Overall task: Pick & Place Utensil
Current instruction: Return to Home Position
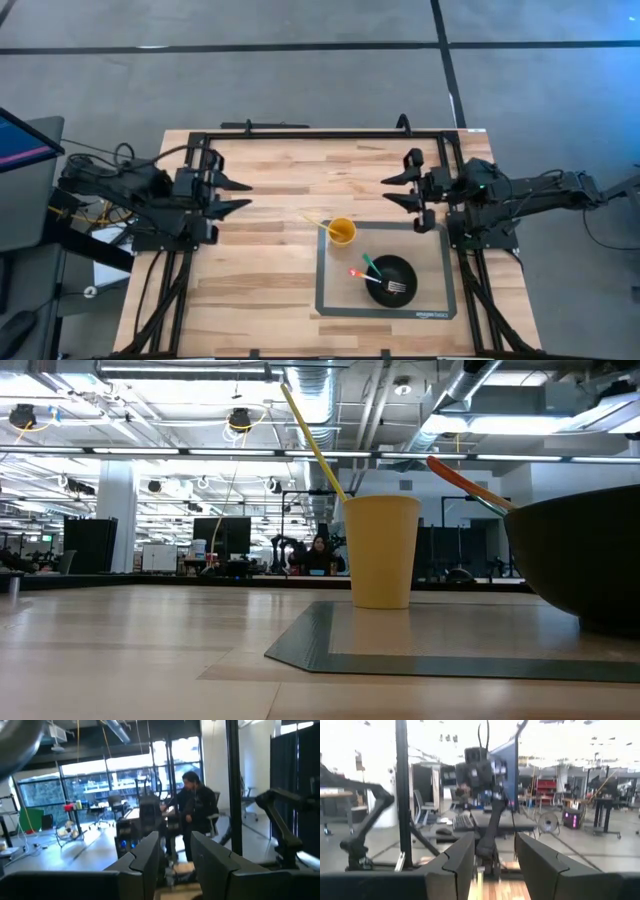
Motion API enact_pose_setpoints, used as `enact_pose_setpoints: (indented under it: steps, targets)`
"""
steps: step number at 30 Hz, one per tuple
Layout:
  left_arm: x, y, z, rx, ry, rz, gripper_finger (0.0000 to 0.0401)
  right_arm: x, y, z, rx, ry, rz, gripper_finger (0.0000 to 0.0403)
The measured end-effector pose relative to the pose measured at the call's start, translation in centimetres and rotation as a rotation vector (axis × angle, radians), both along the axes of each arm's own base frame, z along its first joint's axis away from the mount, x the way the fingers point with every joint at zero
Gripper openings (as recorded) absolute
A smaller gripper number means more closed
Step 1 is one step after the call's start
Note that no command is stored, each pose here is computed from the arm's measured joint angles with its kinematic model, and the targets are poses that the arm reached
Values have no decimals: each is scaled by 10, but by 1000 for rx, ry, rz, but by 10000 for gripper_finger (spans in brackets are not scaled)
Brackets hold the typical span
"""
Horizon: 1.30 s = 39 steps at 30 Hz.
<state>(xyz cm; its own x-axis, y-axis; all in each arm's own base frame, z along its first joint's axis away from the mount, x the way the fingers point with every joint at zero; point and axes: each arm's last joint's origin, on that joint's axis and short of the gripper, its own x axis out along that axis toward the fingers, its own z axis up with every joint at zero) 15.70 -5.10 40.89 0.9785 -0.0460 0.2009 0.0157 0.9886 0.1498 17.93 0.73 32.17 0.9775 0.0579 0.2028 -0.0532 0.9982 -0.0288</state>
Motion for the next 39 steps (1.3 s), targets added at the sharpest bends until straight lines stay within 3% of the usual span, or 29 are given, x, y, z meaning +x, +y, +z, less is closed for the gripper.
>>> enact_pose_setpoints:
  steps: [3,7,15,22,30,36,39]
  targets:
    - [-12,5,-2,14,47,-1,115,-11,0,8,2,-49,0,138]
    - [-24,9,-6,-53,98,-14,115,-29,-1,16,3,-92,-1,137]
    - [-39,15,-16,-82,201,-17,115,-65,-3,5,99,57,-5,144]
    - [-41,16,-52,-141,262,1,115,-79,-3,-1,101,96,-4,140]
    - [-57,23,-84,-222,186,-11,115,-82,-4,-25,72,106,-12,137]
    - [-76,30,-108,-254,103,-23,115,-92,-5,-22,76,43,-42,141]
    - [-83,33,-119,-269,59,-29,115,-93,-5,-26,79,88,-42,141]
